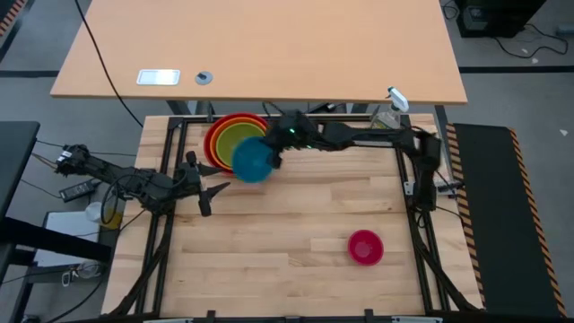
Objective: Nest bowls inside each other
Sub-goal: Stack the small blue bowl on top of the medium green bowl
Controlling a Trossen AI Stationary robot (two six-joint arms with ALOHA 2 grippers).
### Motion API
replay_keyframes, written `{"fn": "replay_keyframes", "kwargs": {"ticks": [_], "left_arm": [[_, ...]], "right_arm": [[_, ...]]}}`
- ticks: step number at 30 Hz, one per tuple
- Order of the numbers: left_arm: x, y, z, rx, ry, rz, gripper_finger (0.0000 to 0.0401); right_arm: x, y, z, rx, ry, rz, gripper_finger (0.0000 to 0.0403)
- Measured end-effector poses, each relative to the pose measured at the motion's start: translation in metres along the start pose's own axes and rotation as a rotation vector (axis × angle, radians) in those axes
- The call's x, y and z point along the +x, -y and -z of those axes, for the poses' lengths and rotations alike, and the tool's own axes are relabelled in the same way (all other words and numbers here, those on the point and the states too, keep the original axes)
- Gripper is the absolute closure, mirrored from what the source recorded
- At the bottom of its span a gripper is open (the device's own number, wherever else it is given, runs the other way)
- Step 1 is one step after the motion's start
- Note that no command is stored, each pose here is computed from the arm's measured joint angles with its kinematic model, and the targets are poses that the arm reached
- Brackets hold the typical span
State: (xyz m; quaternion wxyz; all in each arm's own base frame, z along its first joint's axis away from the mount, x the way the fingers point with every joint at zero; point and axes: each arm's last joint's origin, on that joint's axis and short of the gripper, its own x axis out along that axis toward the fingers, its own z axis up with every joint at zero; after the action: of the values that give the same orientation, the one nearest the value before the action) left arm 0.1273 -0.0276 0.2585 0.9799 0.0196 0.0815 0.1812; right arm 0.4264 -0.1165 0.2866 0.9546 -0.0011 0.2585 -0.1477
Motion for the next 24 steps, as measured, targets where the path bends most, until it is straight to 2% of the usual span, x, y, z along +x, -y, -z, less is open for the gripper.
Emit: {"fn": "replay_keyframes", "kwargs": {"ticks": [3, 7, 14, 18, 24], "left_arm": [[0.000, 0.000, 0.000, 0.005, 0.000, 0.003, 0.0181], [0.000, 0.002, 0.000, 0.020, -0.004, 0.050, 0.0181], [0.000, 0.002, 0.001, 0.028, -0.014, 0.065, 0.0181], [0.000, 0.002, 0.004, 0.010, -0.035, 0.065, 0.0181], [0.000, 0.002, 0.004, 0.006, -0.040, 0.064, 0.0181]], "right_arm": [[0.025, 0.014, -0.015, 0.004, 0.057, 0.031, 0.0376], [0.059, 0.034, -0.020, 0.022, 0.074, 0.048, 0.0376], [0.107, 0.053, 0.007, 0.068, -0.033, 0.062, 0.0364], [0.120, 0.052, 0.024, 0.068, -0.099, 0.048, 0.0345], [0.117, 0.049, 0.025, 0.039, -0.134, 0.029, 0.0292]]}}
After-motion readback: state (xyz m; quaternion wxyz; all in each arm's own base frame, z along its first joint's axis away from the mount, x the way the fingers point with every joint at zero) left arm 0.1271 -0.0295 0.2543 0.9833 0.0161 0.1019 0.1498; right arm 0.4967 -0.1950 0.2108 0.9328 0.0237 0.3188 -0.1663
